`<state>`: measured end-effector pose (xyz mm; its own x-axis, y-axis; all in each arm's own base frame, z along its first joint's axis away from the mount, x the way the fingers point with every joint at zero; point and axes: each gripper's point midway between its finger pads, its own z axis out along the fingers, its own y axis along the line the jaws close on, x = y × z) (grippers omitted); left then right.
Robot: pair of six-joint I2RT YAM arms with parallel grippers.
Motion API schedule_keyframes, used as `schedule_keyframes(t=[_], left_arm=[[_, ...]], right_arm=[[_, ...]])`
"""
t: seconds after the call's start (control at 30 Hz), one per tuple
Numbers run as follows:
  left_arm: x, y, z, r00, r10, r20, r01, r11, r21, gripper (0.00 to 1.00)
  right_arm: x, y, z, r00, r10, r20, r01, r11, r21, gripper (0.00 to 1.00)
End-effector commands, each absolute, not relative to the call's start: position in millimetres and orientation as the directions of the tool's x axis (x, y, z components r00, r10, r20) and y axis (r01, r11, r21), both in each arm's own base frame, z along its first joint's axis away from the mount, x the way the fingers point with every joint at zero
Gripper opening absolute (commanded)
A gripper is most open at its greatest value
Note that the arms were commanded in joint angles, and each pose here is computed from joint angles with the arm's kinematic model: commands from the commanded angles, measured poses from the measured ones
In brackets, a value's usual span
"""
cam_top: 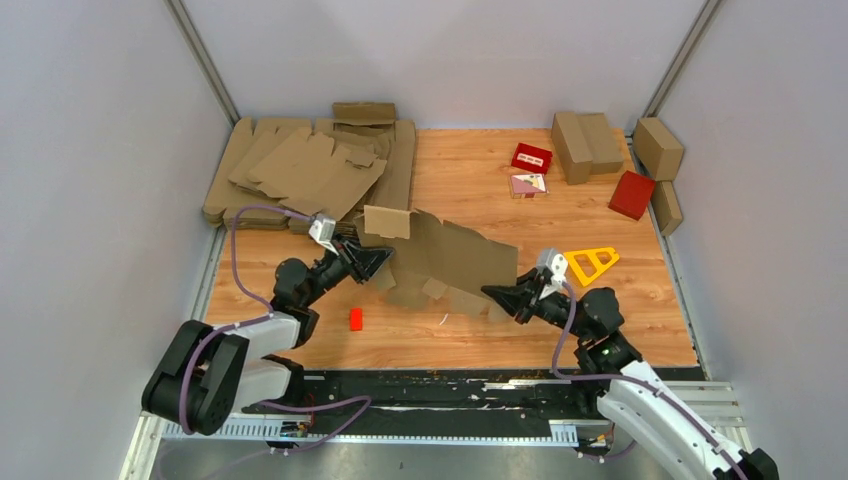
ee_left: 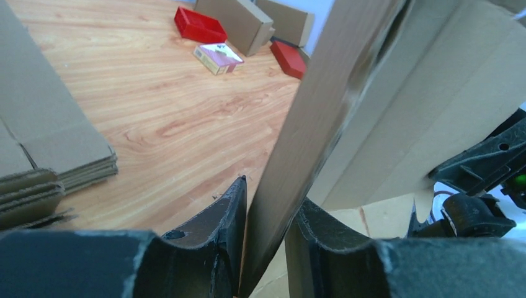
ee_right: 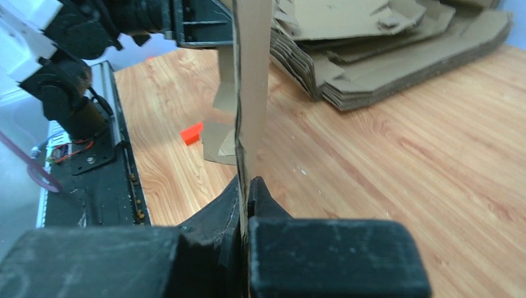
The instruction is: Fold the paper box
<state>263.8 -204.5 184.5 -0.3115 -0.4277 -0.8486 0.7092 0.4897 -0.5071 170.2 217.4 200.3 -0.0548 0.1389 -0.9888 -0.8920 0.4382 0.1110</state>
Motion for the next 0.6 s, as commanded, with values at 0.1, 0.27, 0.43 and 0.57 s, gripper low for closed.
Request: schedule_keyframes(t=[0.1, 0.27, 0.43, 0.57], left_arm=[[275, -207, 159, -0.289, -0.349, -0.892, 0.627, 0.635, -0.452, 0.36], [278, -201, 135, -0.315, -0.377, -0.871, 0.522, 0.697, -0.491, 0.38], [283, -203, 122, -0.345, -0.403, -0.848, 0.479, 0.701, -0.528, 0.56], [285, -196, 124, -0.329, -0.403, -0.854, 0.453, 0.727, -0.517, 0.69]], right_arm=[[201, 217, 193, -0.088, 0.121, -0.989, -0.824, 0.548, 0.14, 0.0], [211, 222, 164, -0.137, 0.074, -0.988, -0.796, 0.585, 0.155, 0.0], [212, 232, 151, -0.151, 0.039, -0.988, -0.794, 0.591, 0.145, 0.0], [214, 231, 148, -0.139, 0.015, -0.99, -0.776, 0.619, 0.119, 0.0]])
